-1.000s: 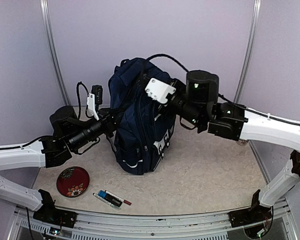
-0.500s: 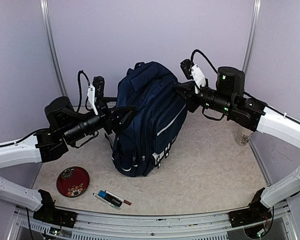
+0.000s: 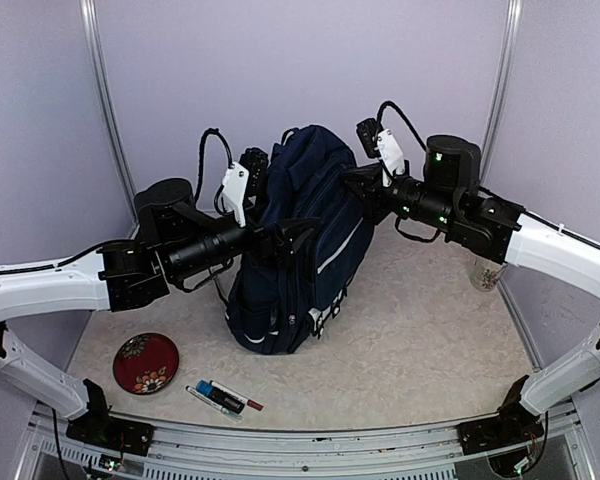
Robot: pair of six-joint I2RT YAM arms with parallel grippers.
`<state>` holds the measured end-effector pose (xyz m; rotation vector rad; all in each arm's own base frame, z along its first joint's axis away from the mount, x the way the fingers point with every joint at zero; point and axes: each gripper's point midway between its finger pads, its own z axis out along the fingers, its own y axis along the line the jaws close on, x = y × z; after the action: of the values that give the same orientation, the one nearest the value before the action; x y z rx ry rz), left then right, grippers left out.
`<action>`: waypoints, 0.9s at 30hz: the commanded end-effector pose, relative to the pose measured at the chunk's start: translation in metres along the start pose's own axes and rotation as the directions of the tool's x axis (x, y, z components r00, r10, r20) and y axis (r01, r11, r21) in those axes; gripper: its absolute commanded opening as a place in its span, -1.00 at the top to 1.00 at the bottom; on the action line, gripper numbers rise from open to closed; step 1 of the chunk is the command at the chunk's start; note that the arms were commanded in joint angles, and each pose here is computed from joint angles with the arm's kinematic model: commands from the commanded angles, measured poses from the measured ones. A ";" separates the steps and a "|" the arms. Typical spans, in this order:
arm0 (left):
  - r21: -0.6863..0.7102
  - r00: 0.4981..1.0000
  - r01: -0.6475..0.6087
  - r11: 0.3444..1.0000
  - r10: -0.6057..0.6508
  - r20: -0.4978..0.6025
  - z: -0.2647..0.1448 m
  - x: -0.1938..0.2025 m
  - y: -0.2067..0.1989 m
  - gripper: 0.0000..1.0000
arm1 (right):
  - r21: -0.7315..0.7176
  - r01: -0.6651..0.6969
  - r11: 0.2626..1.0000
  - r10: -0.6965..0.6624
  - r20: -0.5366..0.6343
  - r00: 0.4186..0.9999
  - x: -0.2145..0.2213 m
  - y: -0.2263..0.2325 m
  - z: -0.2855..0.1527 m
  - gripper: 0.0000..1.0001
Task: Pack the student bag
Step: Hold the upper front pocket of the student bag, then unzip the upper front pocket of the student bag.
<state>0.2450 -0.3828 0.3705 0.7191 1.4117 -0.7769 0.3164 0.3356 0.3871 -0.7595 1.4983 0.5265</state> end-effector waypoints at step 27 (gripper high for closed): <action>-0.183 0.959 -0.182 0.966 0.215 0.183 -0.061 -0.041 0.014 1.00 | 0.180 -0.428 0.886 0.430 0.028 0.902 0.072 -0.115 -0.026 1.00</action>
<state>0.2330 -0.3502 0.3608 0.7266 1.3328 -0.5478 0.3532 0.2615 0.3516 -0.4387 1.6545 0.7489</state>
